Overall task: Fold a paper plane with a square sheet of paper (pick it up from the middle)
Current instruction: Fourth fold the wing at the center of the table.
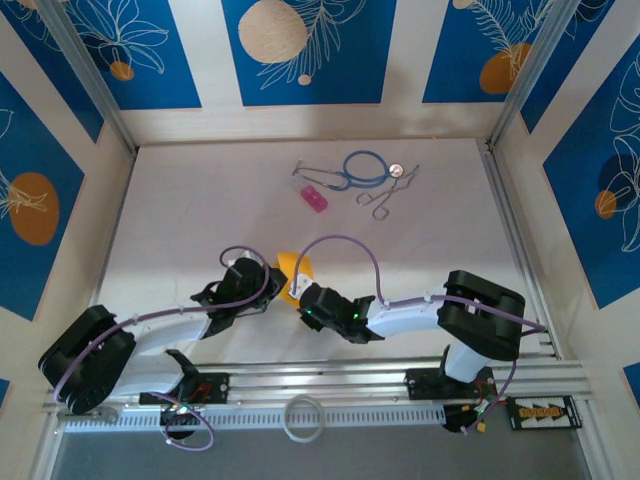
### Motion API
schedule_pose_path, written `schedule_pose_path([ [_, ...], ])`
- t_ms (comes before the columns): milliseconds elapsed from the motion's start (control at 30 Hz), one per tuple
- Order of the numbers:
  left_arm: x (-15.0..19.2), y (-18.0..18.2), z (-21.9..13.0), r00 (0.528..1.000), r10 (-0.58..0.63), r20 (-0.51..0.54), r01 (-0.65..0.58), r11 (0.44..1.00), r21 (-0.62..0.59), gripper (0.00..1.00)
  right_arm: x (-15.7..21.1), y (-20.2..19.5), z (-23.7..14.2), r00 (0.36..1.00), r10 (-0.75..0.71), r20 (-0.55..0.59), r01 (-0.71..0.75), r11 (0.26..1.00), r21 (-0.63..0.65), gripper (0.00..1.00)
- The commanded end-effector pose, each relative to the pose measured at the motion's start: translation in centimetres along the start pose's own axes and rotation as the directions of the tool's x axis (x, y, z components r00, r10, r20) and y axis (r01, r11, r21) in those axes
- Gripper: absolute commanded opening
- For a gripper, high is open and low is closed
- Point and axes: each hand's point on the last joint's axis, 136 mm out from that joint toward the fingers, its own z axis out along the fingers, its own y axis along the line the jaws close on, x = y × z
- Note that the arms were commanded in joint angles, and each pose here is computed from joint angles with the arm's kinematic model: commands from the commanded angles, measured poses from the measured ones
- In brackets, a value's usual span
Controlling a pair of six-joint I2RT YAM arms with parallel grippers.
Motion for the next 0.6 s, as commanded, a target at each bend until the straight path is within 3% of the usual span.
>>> schedule_pose_path([
  [0,-0.26,-0.98,0.08,1.0,-0.003,0.017,0.002,1.0,0.02,0.0,-0.72,-0.21,-0.05,1.0,0.003,0.025,-0.003,1.0,0.023,0.3],
  [400,-0.25,-0.92,0.03,1.0,0.018,0.015,-0.018,1.0,0.005,0.0,-0.26,-0.79,-0.2,0.998,0.052,0.018,-0.053,0.998,0.028,0.21],
  [567,-0.44,-0.87,-0.25,0.999,0.038,0.022,-0.037,0.999,-0.013,0.1,-0.12,-0.85,-0.17,0.998,0.063,0.017,-0.063,0.998,0.023,0.14],
])
